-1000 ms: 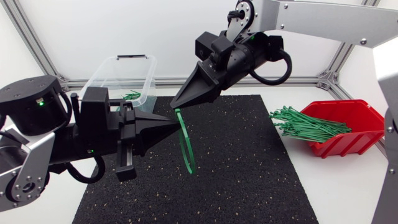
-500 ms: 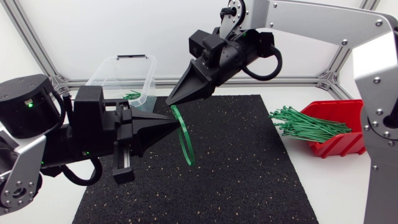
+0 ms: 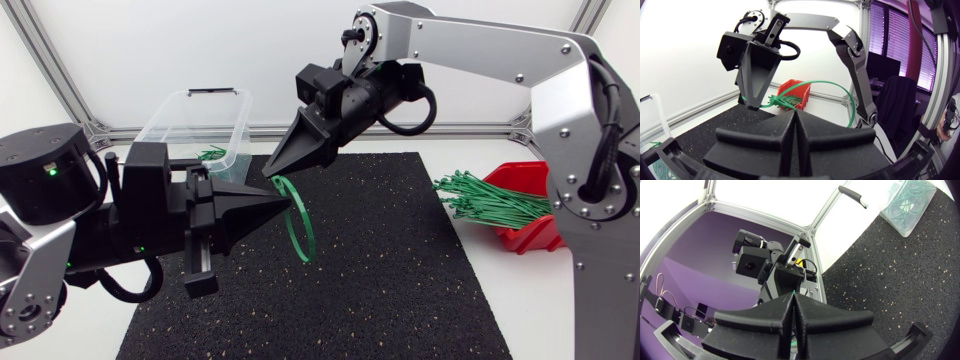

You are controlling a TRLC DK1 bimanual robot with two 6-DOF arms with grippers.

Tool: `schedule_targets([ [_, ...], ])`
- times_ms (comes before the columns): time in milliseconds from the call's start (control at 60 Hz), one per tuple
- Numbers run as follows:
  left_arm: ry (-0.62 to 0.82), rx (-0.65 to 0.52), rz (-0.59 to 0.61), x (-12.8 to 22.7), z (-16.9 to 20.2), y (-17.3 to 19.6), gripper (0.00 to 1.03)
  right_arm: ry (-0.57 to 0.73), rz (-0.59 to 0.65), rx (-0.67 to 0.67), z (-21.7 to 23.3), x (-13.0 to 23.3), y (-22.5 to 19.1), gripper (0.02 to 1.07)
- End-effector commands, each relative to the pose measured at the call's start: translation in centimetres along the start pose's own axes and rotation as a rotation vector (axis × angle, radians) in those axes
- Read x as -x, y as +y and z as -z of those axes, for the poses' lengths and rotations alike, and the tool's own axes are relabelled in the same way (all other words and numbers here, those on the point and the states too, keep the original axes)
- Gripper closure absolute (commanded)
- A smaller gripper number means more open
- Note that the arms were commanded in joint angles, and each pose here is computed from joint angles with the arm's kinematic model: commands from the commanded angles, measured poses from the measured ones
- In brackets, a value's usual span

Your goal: Take a green cable tie from the red box, thread the tail through the head to close it, then place it in the transparent bin on the left.

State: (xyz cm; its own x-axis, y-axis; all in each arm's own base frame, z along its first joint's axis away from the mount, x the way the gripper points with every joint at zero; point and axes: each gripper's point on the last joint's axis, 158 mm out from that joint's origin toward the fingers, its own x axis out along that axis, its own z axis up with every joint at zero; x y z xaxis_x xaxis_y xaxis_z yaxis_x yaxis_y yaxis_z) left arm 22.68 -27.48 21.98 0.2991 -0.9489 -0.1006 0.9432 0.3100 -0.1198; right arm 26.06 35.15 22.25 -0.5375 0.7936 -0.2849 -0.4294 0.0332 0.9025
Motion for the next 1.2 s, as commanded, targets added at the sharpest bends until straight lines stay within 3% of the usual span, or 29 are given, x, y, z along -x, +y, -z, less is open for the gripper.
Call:
schedule_targets([
  [0, -0.012, -0.036, 0.106, -0.1, -0.1, -3.0, 1.0, -0.007, -0.004, -0.023, -0.6, -0.2, -2.3, 1.01],
  [217, -0.007, -0.032, 0.1, -0.2, 0.1, -2.8, 1.0, 0.005, 0.0, -0.05, -0.4, -0.4, -3.6, 1.01],
  [400, -0.007, -0.032, 0.071, 0.0, -0.1, -1.7, 1.0, 0.006, 0.006, 0.009, 0.0, -0.3, -0.9, 1.0],
  [517, -0.006, -0.03, 0.053, 0.2, -0.2, -1.1, 1.0, 0.001, 0.009, 0.029, 0.2, -0.1, 0.3, 0.8],
  [567, -0.007, -0.029, 0.041, 0.3, -0.3, -0.6, 1.0, 0.0, 0.014, 0.03, 0.4, 0.1, 0.5, 0.6],
  [633, -0.008, -0.027, 0.024, 0.4, -0.5, 0.0, 1.0, -0.01, 0.022, 0.03, 0.5, 0.6, 0.7, 0.54],
  [683, -0.005, -0.02, 0.003, 0.6, -0.7, 0.9, 1.0, -0.016, 0.035, 0.041, 0.7, 1.1, 1.0, 0.3],
  [717, -0.005, -0.018, -0.008, 0.7, -0.9, 1.3, 1.0, -0.024, 0.046, 0.043, 0.8, 1.7, 1.0, 0.03],
  [883, 0.026, 0.034, -0.079, 1.4, -1.8, 4.1, 1.0, -0.061, 0.142, 0.073, 0.9, 4.8, 0.1, 0.06],
  [1183, 0.203, 0.094, -0.329, 3.4, -1.6, 12.0, 1.0, -0.109, 0.504, 0.049, 0.9, 10.5, -6.5, 0.06],
])
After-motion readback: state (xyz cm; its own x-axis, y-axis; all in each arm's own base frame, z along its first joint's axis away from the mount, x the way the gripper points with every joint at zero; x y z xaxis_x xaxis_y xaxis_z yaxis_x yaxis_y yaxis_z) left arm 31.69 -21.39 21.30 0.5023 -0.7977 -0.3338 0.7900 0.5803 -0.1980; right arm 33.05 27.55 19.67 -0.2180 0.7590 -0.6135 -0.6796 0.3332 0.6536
